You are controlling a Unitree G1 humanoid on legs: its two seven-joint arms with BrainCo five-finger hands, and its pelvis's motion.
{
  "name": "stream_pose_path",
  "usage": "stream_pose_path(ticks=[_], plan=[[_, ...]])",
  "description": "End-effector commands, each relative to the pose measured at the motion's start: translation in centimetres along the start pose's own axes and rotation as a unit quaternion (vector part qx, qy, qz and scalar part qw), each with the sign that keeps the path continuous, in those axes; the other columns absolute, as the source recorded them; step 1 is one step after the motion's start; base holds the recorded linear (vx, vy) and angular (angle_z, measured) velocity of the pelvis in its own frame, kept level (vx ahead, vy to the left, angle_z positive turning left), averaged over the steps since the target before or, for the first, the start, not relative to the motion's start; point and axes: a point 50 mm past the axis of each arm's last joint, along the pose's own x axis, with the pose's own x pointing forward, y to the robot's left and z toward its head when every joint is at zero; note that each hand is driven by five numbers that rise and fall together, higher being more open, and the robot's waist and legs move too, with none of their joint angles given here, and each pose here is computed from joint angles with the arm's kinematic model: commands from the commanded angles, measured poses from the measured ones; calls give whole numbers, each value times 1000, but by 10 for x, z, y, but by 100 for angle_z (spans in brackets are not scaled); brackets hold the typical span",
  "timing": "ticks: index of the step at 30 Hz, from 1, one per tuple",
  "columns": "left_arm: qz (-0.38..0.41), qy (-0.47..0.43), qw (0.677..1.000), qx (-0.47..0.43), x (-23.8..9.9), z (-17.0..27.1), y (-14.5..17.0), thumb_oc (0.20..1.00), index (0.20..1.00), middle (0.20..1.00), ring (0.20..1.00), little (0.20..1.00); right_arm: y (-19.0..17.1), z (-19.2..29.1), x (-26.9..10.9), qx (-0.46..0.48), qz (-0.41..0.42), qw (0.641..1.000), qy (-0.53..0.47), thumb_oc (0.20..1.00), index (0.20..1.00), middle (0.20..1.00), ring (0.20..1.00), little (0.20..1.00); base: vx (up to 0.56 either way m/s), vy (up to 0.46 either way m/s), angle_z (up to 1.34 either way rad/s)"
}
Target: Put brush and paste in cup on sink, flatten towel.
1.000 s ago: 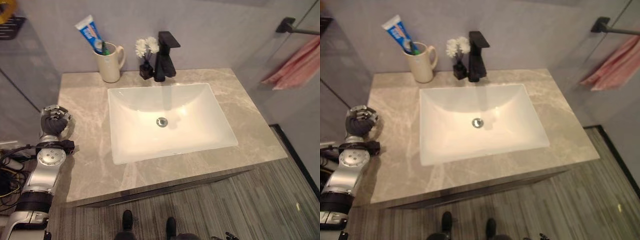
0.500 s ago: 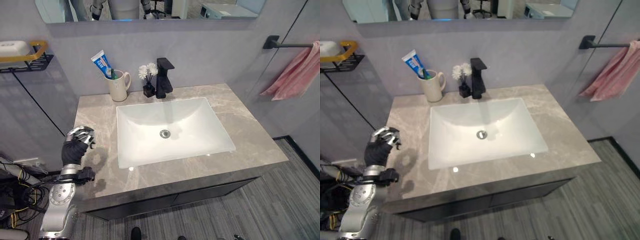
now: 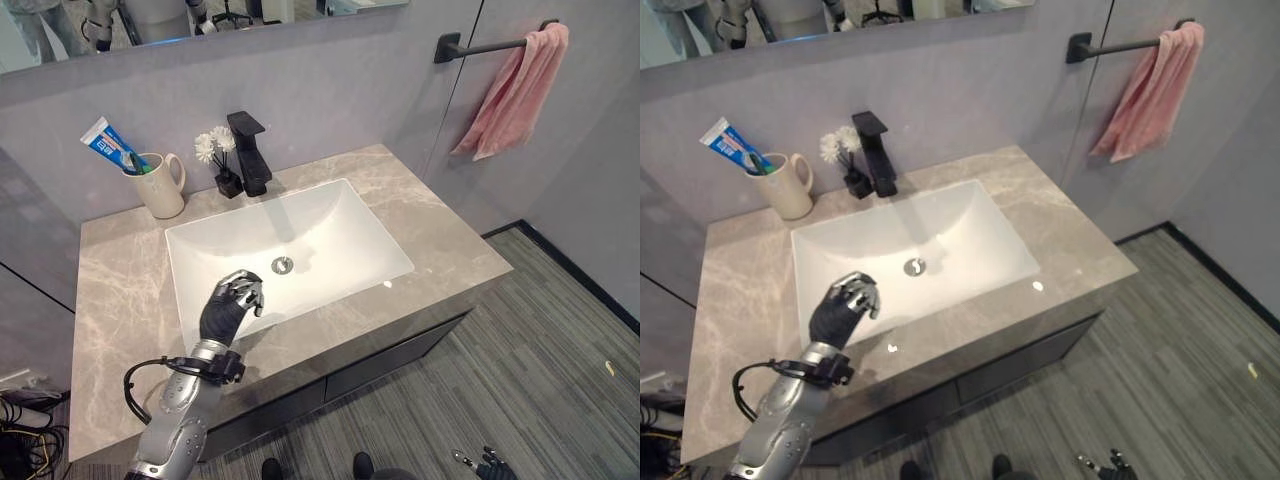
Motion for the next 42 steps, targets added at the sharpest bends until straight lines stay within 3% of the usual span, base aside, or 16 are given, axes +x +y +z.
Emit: stream_pose_path(ticks=[1, 7, 11, 18, 34, 37, 42], plan=[[-29, -44, 998, 26, 8, 23, 0, 200, 200, 200, 200, 200, -3, 23, 6, -10, -18, 999, -44, 1000, 1000, 1000, 1000, 1000, -55, 32, -73], [-17, -17, 1000, 20, 0, 11, 6, 200, 200, 200, 200, 200, -2, 30, 7, -14, -14, 998, -58, 1000, 1000, 1000, 1000, 1000, -12, 107, -100], [-22, 5, 999, 43, -1, 8, 10, 200, 200, 200, 200, 200, -5, 52, 9, -76, -23, 992, -96, 1000, 1000, 1000, 1000, 1000, -74, 215, -39], [-16, 3, 998, 67, 10, 8, 15, 200, 200, 200, 200, 200, -4, 79, 10, -51, -42, 988, -142, 1000, 1000, 1000, 1000, 1000, -134, 149, -112], [34, -24, 996, 77, 14, 15, 25, 200, 200, 200, 200, 200, 13, 57, 8, -93, -4, 989, -112, 1000, 1000, 1000, 1000, 1000, -68, -73, -93], [57, 2, 996, 76, 14, 1, 29, 200, 200, 200, 200, 200, 9, 56, 6, -96, -3, 989, -111, 1000, 1000, 1000, 1000, 1000, 34, -218, -20], [65, 65, 983, 162, 9, -13, 42, 200, 200, 200, 200, 200, -5, 62, 7, -45, -18, 992, -114, 1000, 1000, 1000, 1000, 1000, 18, -188, 1]])
